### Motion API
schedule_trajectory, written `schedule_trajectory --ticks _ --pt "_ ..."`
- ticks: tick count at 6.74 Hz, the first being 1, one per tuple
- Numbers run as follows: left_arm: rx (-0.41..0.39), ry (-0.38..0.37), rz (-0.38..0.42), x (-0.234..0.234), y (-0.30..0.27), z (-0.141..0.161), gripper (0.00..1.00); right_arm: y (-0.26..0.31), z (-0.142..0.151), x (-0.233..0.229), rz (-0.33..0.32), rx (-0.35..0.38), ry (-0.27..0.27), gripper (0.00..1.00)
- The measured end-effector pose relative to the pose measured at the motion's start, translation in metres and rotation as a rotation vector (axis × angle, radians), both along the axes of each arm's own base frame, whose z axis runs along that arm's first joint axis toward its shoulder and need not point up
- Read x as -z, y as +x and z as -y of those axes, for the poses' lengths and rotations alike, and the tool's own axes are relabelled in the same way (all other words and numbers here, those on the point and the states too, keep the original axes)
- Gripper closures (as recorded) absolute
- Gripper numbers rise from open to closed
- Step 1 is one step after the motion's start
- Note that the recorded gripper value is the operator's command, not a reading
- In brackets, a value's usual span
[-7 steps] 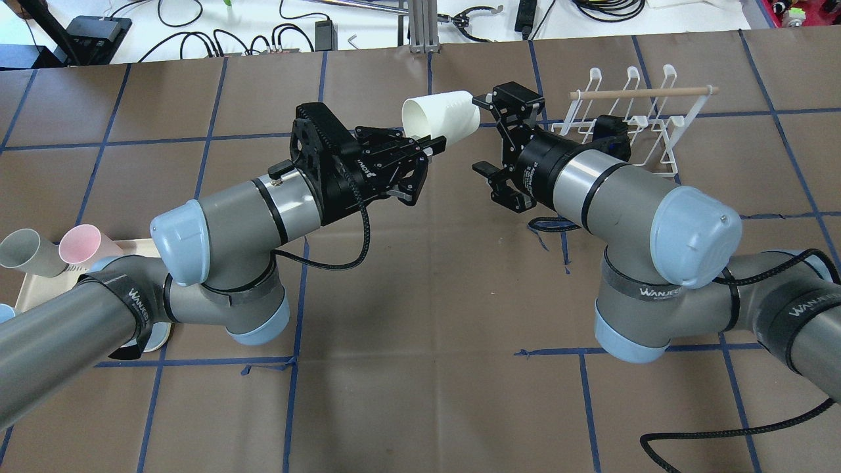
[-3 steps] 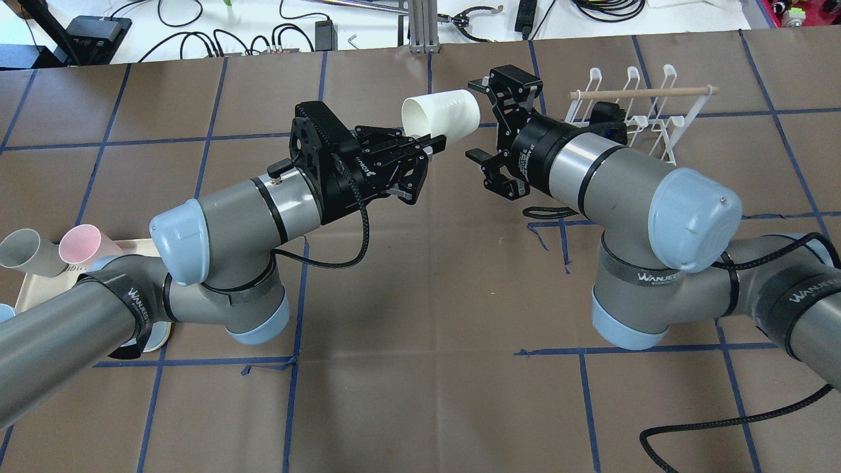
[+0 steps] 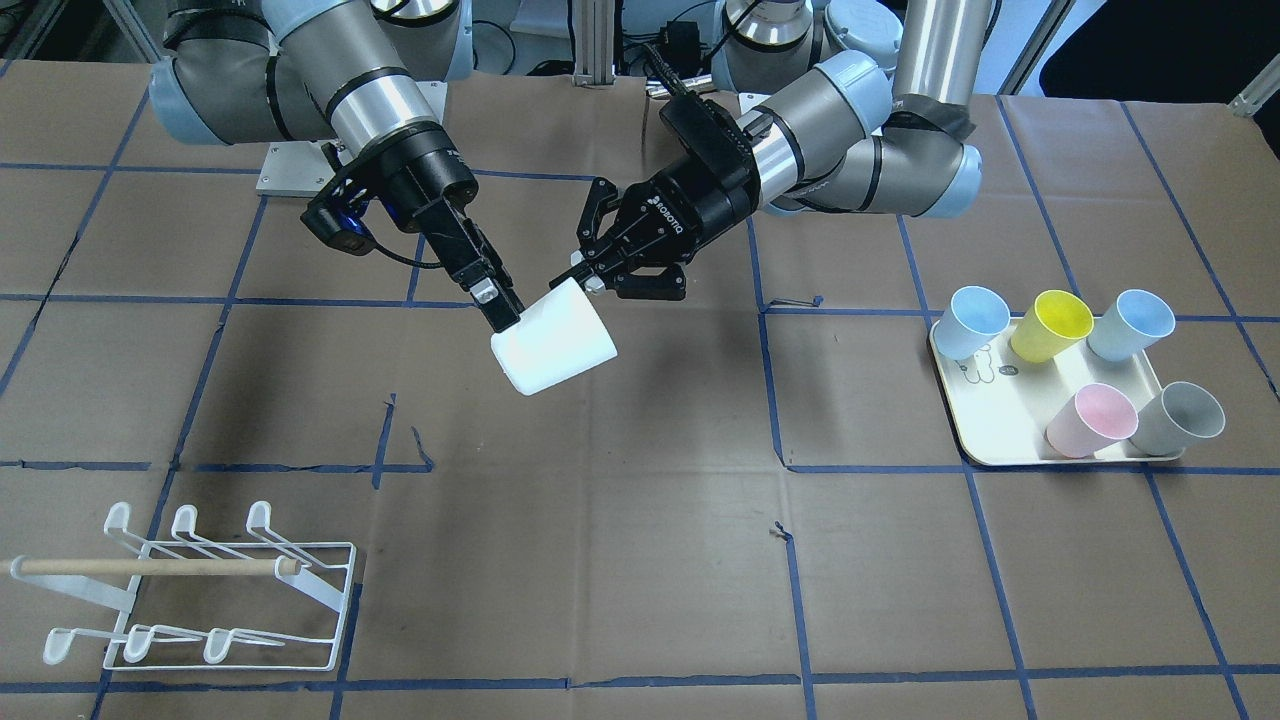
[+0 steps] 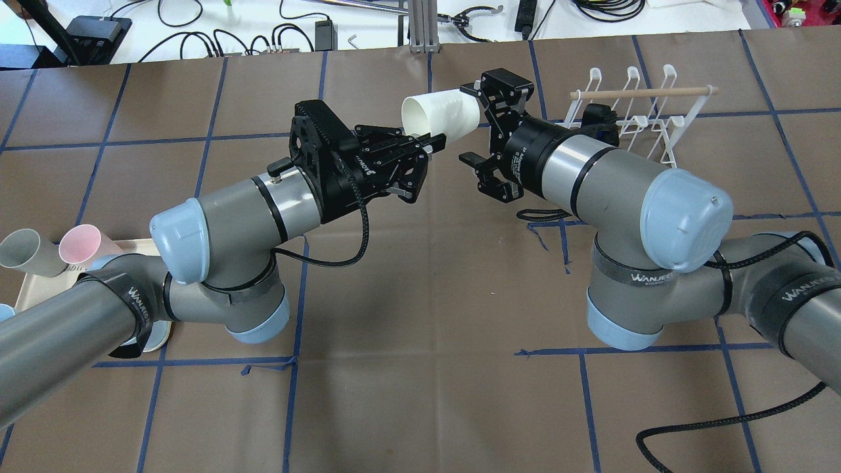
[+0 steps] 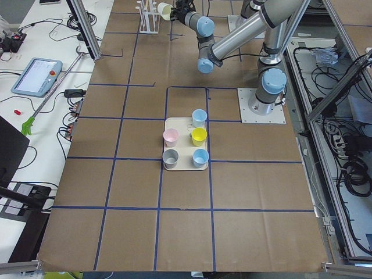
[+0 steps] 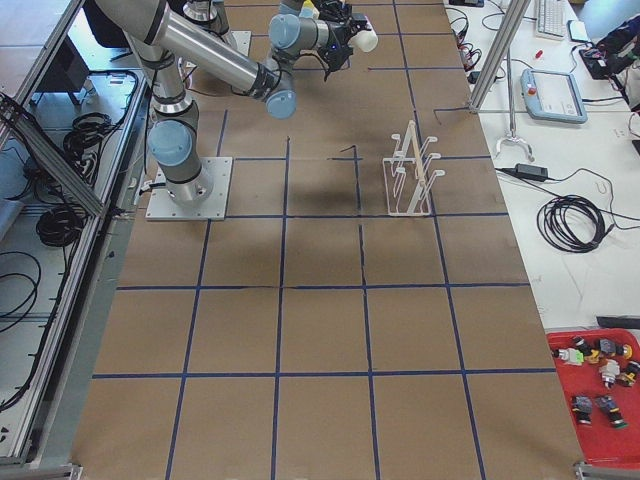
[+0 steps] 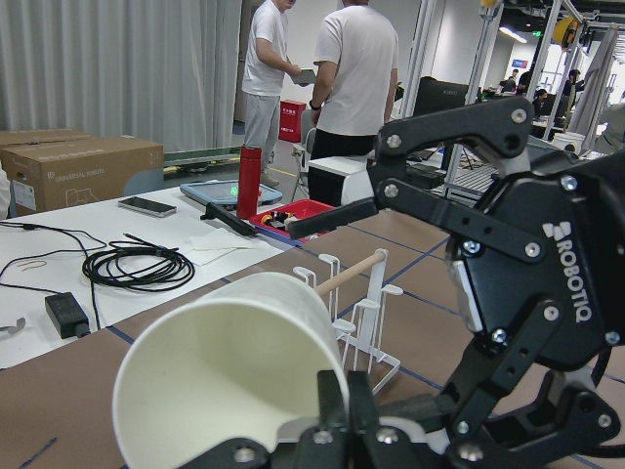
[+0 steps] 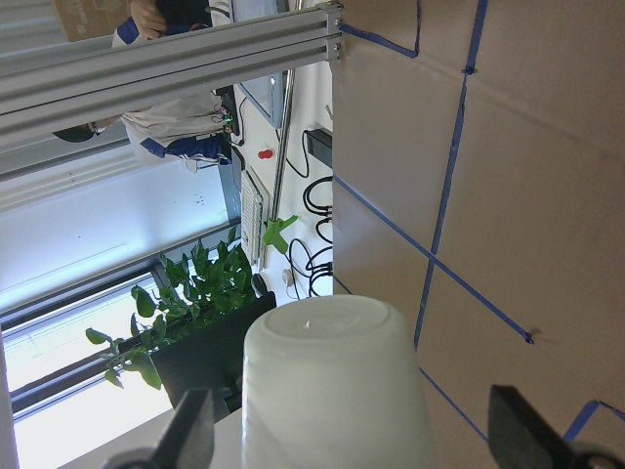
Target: Transfer IKEA cup to right arm and place on rack
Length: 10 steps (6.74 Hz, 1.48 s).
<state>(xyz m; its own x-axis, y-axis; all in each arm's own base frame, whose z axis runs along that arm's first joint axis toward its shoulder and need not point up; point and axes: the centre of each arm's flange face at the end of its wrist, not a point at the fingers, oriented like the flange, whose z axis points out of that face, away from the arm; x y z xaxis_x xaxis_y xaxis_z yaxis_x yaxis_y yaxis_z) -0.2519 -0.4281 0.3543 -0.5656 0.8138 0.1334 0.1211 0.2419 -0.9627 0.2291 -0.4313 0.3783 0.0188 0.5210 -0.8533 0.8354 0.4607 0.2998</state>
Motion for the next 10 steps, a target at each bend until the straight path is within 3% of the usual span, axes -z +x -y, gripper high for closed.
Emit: schedule_trajectory --ticks 10 --pt "-0.006 -0.003 0.000 -0.002 0.000 0.001 0.98 0.017 0.033 0.002 -0.004 -0.027 0.017 0.05"
